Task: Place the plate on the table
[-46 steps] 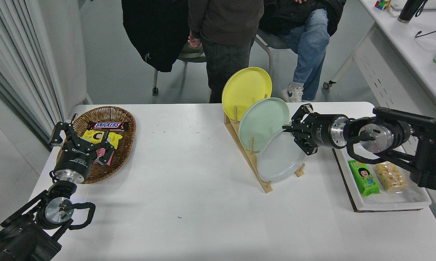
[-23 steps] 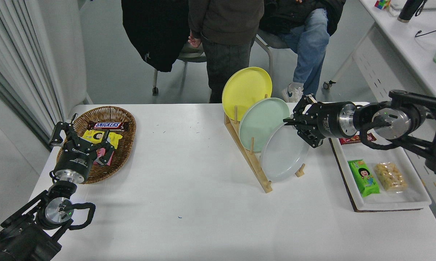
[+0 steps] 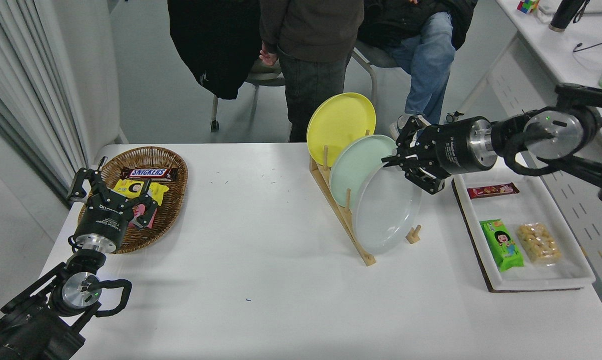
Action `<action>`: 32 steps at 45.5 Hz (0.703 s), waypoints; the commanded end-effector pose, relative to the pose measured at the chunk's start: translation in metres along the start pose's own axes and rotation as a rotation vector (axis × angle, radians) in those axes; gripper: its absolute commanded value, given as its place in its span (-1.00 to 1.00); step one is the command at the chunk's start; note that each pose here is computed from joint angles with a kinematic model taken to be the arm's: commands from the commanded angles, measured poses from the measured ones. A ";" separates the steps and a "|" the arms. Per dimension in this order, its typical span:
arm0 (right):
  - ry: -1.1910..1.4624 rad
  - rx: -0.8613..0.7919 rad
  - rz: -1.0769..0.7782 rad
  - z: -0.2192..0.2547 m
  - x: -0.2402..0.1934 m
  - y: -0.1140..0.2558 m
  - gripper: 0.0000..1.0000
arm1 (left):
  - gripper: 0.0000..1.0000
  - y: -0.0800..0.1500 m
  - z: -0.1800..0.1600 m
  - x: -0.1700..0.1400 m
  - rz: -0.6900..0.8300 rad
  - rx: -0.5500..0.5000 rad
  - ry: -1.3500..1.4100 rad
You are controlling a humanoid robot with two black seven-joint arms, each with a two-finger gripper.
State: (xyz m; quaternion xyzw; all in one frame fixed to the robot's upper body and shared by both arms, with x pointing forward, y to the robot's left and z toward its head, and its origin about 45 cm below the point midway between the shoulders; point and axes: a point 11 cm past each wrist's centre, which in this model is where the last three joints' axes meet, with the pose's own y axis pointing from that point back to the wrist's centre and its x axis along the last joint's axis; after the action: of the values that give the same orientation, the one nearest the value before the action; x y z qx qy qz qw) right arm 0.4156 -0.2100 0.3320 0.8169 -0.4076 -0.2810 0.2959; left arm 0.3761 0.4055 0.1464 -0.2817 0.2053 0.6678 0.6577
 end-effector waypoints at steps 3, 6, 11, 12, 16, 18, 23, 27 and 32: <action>-0.021 -0.019 -0.039 -0.017 -0.023 0.007 -1.00 | 0.96 0.000 0.000 0.000 0.000 0.000 0.000; -0.022 -0.014 -0.027 -0.022 -0.025 0.009 -1.00 | 0.96 0.000 0.000 0.000 0.000 0.000 0.000; -0.019 -0.035 -0.025 -0.023 -0.032 0.003 -1.00 | 0.96 0.000 0.000 0.000 0.000 0.000 0.000; -0.020 -0.041 -0.024 -0.023 -0.033 0.002 -1.00 | 0.96 0.000 0.000 0.000 0.000 0.000 0.000; -0.025 -0.055 -0.018 -0.020 -0.035 -0.002 -1.00 | 0.96 0.000 0.000 0.000 0.000 0.000 0.000; -0.032 -0.061 -0.013 -0.018 -0.034 -0.003 -1.00 | 0.96 0.000 0.000 0.000 0.000 0.000 0.000; -0.061 -0.084 0.001 -0.014 -0.031 -0.006 -1.00 | 0.96 0.000 0.000 0.000 0.000 0.000 0.000; -0.080 -0.093 -0.016 -0.016 -0.039 -0.013 -1.00 | 0.96 0.000 0.000 0.000 0.000 0.000 0.000; -0.116 -0.113 -0.037 -0.015 -0.054 -0.022 -1.00 | 0.96 0.000 0.000 0.000 0.000 0.000 0.000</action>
State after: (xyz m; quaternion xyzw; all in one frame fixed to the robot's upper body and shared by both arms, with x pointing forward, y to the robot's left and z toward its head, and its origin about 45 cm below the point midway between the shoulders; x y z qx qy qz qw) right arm 0.4129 -0.1723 0.3449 0.8002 -0.3987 -0.3221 0.3115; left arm 0.3761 0.4054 0.1464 -0.2815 0.2054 0.6677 0.6578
